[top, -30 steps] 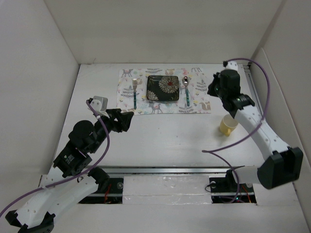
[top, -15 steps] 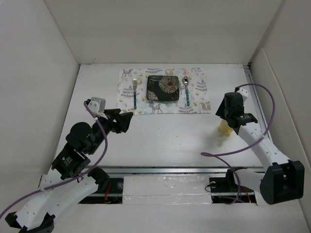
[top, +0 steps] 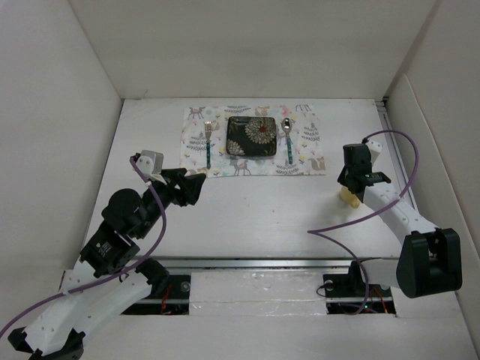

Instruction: Set the dinner table for one person

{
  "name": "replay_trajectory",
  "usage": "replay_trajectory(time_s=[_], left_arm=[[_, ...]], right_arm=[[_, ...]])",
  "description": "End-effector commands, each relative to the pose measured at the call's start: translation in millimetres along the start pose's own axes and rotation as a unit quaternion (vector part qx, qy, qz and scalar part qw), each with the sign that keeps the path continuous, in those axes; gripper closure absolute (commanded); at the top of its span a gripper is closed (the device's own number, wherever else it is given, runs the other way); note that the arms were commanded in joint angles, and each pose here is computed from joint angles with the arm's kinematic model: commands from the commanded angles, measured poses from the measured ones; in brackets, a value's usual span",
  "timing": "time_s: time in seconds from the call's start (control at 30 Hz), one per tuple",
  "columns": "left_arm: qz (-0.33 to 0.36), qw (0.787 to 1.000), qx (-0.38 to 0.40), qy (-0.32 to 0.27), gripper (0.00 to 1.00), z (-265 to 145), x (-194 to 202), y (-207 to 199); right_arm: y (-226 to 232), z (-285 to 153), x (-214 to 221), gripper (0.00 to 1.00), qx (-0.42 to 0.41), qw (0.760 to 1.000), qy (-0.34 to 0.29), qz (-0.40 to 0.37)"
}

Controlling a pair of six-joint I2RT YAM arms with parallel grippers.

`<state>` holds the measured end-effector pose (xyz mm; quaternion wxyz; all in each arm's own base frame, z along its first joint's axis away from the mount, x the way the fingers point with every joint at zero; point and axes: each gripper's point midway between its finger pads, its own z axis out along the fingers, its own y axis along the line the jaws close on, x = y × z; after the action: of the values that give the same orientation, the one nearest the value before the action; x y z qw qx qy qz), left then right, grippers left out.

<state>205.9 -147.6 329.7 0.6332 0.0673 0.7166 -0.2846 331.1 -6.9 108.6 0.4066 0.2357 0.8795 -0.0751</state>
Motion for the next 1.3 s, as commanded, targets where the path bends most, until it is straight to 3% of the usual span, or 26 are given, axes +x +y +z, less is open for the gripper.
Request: replay_trajectory(time_s=[0.0,0.2,0.27,0.33,0.4,0.43,0.47,0.53,0.6,0.67,0.73,0.77,0.9,1.27], left_arm=[[0.003,1.0,0.01,-0.018,0.42,3,-9,-4],[0.003,1.0,0.007,-0.015,0.42,4,-8,-3],[0.003,1.0,0.004,-0.02,0.42,3,-10,-2],[0.004,1.0,-0.004,-0.016,0.42,5,-6,1],[0.005,1.0,-0.002,-0.015,0.42,5,-7,0],[0.005,1.0,-0.005,-0.014,0.42,6,-6,1],[0.005,1.0,-0.005,-0.015,0.42,7,-7,1],[0.005,1.0,-0.006,-0.011,0.42,7,-5,1],[0.006,1.0,-0.004,-0.012,0.42,7,-5,1],[0.006,1.0,-0.009,-0.012,0.42,8,-4,3],[0.006,1.0,-0.009,-0.009,0.42,9,-3,3],[0.007,1.0,-0.008,-0.009,0.42,10,-3,2],[0.008,1.0,-0.012,-0.003,0.42,12,0,4],[0.011,1.0,-0.015,0.005,0.42,16,3,4]], right_arm=[[8,-8,-43,1.0,-0.003,0.998,-0.06,0.033],[53,-38,-137,1.0,-0.054,0.987,-0.148,0.027],[68,-19,-147,1.0,-0.056,0.989,-0.135,-0.001],[92,-23,-185,1.0,-0.072,0.984,-0.16,-0.005],[115,4,-187,1.0,-0.069,0.986,-0.146,-0.041],[128,0,-212,1.0,-0.079,0.983,-0.164,-0.039],[139,28,-202,1.0,-0.074,0.984,-0.145,-0.069],[166,27,-228,1.0,-0.1,0.979,-0.159,-0.078],[183,63,-218,1.0,-0.097,0.979,-0.14,-0.109],[199,64,-239,1.0,-0.109,0.977,-0.148,-0.112],[212,94,-224,1.0,-0.111,0.978,-0.122,-0.128],[221,84,-244,1.0,-0.123,0.975,-0.143,-0.119],[247,93,-249,1.0,-0.154,0.967,-0.158,-0.124],[280,124,-235,1.0,-0.206,0.96,-0.155,-0.112]])
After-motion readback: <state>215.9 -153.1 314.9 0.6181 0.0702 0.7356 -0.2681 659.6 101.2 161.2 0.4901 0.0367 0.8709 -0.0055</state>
